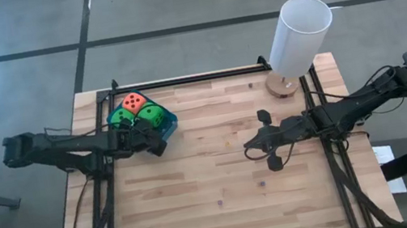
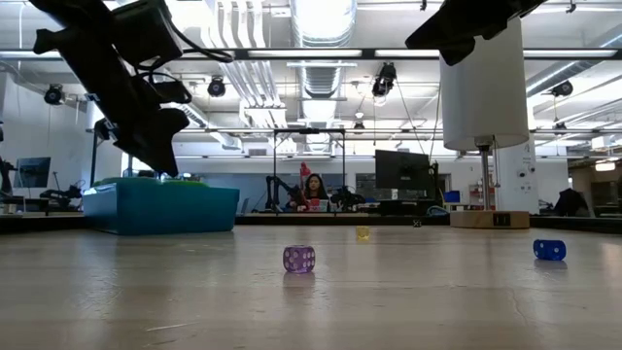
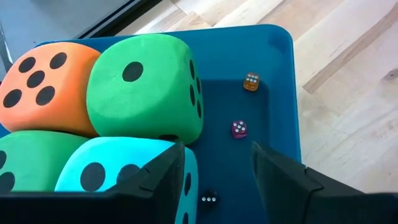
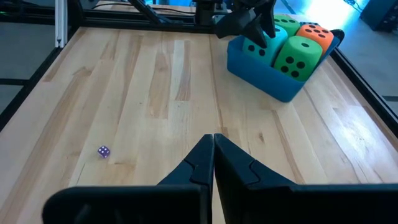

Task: Pick & Place Dice
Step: Put the small yellow dice into the blue bin

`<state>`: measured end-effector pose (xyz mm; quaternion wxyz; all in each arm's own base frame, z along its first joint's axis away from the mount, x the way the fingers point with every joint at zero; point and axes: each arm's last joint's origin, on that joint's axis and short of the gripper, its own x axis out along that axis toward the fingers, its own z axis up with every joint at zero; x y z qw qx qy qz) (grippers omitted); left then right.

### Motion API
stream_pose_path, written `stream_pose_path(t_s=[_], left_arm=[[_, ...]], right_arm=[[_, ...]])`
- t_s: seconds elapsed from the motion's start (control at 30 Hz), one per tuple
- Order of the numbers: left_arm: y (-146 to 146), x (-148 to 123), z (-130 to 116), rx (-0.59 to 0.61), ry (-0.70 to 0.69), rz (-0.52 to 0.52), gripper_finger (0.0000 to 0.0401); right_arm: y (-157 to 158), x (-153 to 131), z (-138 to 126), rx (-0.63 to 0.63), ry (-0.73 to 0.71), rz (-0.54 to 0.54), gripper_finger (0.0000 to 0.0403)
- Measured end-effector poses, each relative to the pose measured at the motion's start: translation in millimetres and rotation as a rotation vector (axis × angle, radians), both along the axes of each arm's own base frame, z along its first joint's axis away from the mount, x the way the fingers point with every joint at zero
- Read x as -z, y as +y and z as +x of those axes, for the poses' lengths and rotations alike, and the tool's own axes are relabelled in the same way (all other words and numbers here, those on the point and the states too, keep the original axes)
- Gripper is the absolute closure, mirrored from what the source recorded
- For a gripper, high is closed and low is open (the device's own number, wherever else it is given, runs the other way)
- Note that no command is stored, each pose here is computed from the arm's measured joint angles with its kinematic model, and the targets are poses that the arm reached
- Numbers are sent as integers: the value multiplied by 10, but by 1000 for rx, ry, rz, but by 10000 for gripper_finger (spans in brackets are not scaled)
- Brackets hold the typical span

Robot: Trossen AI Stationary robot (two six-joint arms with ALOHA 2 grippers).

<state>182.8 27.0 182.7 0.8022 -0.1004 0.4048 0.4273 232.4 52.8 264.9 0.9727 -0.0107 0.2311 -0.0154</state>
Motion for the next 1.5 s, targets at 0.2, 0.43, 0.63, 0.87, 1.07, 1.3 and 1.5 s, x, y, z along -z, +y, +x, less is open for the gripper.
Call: stream_pose_path(t_s=[0.2, 0.43, 0.63, 0.87, 1.07, 1.3, 1.5], left_arm=[[1, -77, 42, 2, -26, 1, 203], [-65, -185, 108, 45, -65, -13, 195], [-153, -291, 170, 108, -94, -5, 189], [-284, -410, 252, 211, -145, 17, 189], [-388, -461, 309, 309, -185, 50, 200], [-462, -510, 357, 372, -238, 69, 212], [-493, -531, 389, 454, -258, 39, 217]], right_arm=[[0, 0, 1, -3, 0, -6, 394], [0, 1, 0, 2, 0, 5, 394], [0, 0, 0, 3, 0, 5, 394], [0, 0, 0, 3, 0, 7, 394], [-1, 23, -6, 15, 22, 22, 394], [-21, 240, -80, 62, 133, 71, 394], [-53, 484, -156, 108, 197, 95, 394]])
